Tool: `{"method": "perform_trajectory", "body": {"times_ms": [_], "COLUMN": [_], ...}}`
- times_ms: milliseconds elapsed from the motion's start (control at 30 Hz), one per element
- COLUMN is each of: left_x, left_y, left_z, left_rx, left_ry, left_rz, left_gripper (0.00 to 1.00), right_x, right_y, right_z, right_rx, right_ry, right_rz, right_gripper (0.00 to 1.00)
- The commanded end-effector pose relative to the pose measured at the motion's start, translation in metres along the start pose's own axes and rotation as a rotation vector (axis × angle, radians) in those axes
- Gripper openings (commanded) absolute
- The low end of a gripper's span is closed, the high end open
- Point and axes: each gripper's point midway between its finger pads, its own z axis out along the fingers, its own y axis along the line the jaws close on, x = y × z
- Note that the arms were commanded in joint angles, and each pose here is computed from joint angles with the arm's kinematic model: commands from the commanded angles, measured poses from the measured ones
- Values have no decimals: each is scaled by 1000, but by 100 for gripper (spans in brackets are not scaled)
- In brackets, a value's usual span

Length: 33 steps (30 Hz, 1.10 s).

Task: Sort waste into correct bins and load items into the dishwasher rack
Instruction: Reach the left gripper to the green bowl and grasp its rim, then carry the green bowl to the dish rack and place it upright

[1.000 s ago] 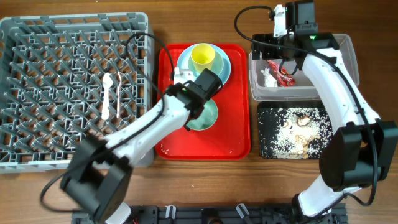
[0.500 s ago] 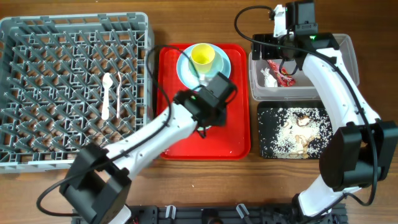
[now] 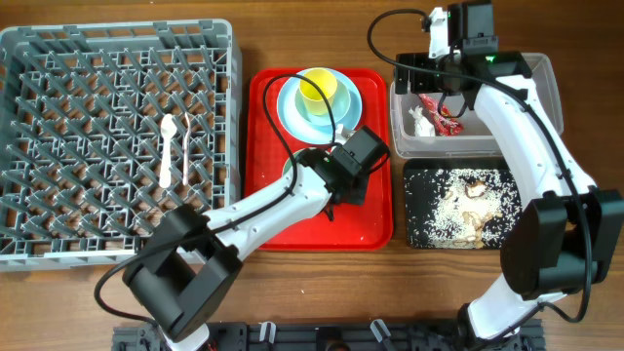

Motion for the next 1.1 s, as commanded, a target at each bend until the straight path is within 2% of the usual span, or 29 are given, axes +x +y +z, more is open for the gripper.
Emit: {"method": "perform_trajectory", "body": {"times_ms": [0,367,567,700,733,1067], "left_x": [-7,-4,1,3,3,-1], "left_y": [6,8,11,13,13,11], "left_z": [6,27,27,27,27,15], "left_rx": [-50,-76,-88,-93,-93,-81], "left_ry": [-31,-19,3,12,11,-7], "left_rz": [17,20,24,21,21,18], "left_gripper": [30,22,22,10,4,4], "right_x": [0,0,0,0,0,0], "right_y": [0,0,0,0,0,0], "right_z": [2,2,2,2,2,2], "right_rx": [7,7,7,7,7,7], "right_ry": [3,2,3,3,2,3], "right_rz": [4,4,4,4,4,4], "right_gripper": [100,100,100,100,100,100]}}
